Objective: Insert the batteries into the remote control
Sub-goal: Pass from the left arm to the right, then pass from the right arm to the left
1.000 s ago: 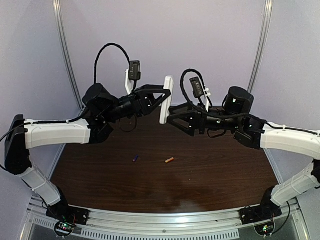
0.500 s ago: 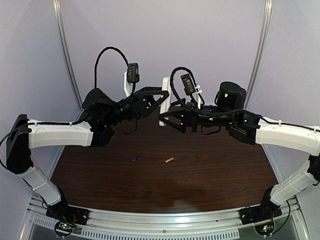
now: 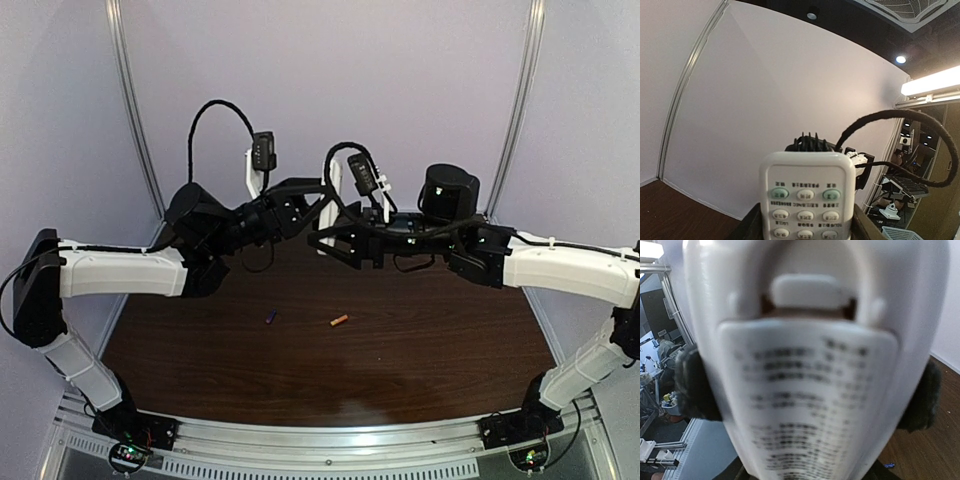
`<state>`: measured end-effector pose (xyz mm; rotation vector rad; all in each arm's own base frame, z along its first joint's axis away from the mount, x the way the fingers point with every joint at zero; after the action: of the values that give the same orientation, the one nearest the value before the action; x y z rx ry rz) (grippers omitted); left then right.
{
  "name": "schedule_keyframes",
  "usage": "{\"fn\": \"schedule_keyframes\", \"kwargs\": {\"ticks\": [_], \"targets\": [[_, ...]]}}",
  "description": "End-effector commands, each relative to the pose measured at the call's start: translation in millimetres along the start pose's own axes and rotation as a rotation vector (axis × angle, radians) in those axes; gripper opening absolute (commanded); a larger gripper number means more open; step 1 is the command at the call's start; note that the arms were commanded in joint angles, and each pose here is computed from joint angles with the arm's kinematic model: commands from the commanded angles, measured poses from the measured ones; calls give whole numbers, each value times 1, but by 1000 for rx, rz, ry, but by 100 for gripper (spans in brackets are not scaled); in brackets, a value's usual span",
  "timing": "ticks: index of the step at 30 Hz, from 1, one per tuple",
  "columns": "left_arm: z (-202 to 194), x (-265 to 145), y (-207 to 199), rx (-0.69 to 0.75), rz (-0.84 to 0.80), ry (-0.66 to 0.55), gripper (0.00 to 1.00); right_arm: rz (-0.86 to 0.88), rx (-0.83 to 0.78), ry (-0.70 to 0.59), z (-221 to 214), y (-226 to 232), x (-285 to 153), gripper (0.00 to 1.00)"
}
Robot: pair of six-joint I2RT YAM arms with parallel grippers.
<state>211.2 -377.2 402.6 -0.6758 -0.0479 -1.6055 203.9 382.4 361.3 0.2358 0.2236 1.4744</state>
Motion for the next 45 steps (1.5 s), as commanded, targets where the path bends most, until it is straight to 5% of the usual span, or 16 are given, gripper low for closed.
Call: {"fn": "schedule_keyframes", "kwargs": {"ticks": [1, 7, 11, 17, 25, 45], "targets": [[9, -3, -13, 41, -37, -51, 43, -42, -19, 15, 0, -4, 1, 51], [5, -12, -7, 51, 61, -10, 82, -92, -43, 52, -4, -6, -7, 35], [10, -30, 6, 25, 210, 44, 92, -180, -50, 120, -20, -15, -19, 32], [4, -57, 36, -21, 528, 291, 89, -345, -37, 291, -57, -34, -40, 29], [-11, -64, 34, -65, 577, 501, 83, -443, -6, 449, -85, -49, -50, 27], [-60, -43, 55, -203, 494, 593, 78, -446, -20, 573, -104, -51, -37, 26]]}}
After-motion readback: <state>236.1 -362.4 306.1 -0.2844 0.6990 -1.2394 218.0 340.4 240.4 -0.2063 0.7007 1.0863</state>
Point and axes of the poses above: each gripper's point midway between its finger pads, its own x axis out along the fingers, its own y axis along the line the jaws close on, z = x × y, the point moved 3 cm from there along -x, back along the fingers, and after that the axes turned 1 degree about -x, right-handed, at the moved point
